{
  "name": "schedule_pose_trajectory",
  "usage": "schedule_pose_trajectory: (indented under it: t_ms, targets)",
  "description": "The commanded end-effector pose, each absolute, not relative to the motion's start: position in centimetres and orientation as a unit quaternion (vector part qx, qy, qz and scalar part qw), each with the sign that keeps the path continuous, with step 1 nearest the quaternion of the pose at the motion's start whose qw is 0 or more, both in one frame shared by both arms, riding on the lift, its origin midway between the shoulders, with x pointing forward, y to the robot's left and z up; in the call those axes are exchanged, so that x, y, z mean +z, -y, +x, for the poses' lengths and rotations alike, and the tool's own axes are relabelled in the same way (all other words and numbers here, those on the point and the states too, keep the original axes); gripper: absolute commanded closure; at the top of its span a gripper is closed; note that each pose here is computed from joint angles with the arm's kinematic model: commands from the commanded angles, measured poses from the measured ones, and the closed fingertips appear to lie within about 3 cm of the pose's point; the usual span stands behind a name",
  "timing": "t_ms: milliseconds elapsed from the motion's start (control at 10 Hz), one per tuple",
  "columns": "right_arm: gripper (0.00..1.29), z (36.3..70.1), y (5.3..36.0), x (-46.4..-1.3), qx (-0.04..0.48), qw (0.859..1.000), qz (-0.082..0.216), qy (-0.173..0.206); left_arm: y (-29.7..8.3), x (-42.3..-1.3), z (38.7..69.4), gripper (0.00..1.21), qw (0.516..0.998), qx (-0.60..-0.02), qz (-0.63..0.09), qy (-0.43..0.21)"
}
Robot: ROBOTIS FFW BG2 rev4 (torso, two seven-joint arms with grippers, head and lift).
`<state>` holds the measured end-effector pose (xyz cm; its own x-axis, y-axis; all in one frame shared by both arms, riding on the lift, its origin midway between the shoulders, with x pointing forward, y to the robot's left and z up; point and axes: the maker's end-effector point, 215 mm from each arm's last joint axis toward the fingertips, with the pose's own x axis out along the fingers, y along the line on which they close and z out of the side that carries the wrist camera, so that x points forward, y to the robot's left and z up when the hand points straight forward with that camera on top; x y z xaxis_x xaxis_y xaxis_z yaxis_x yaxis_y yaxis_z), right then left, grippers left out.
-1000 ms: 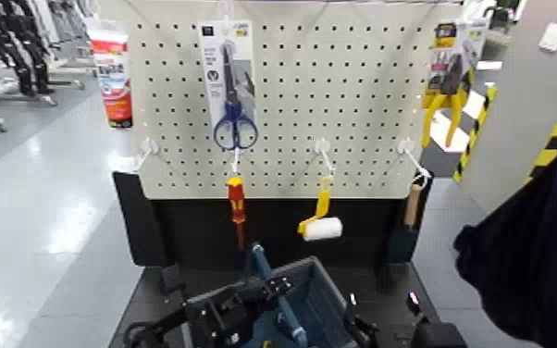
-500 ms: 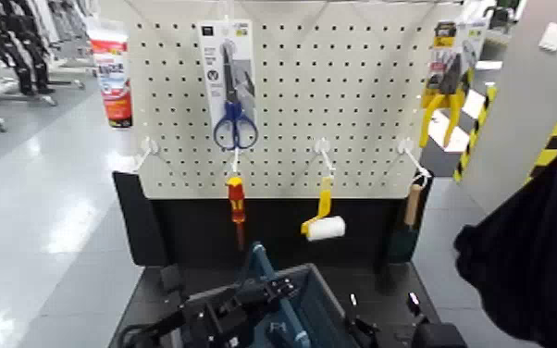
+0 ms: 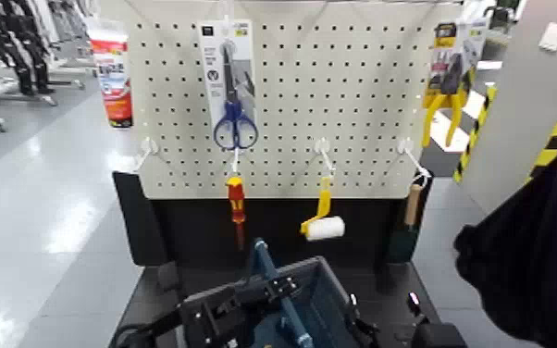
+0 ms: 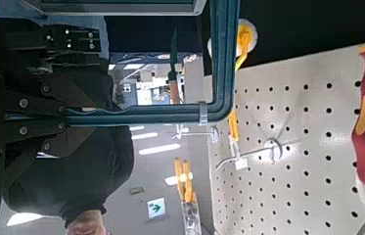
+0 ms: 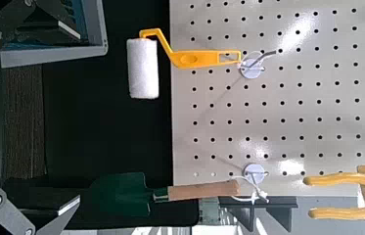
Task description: Grasp the handle of the crate.
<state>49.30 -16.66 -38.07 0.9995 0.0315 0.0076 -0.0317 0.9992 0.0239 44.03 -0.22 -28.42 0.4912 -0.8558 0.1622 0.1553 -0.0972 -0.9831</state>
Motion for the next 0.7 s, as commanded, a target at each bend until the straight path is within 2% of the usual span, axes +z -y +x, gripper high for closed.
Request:
schedule_pose_trajectory:
  t_ms: [100,700]
  targets:
    - [0.15,49.26,16.78,-38.18,0.014,1.0,0.009,0.003,0.13,-26.48,43.6,1.18,0.607,-0.419,-0.616,-0.275]
    - [0.15,49.21,16.47,-38.06,0.016,1.0,0.005,0.005,0.59,-26.59,43.11,1.18,0.587,-0.418,-0.633,-0.282]
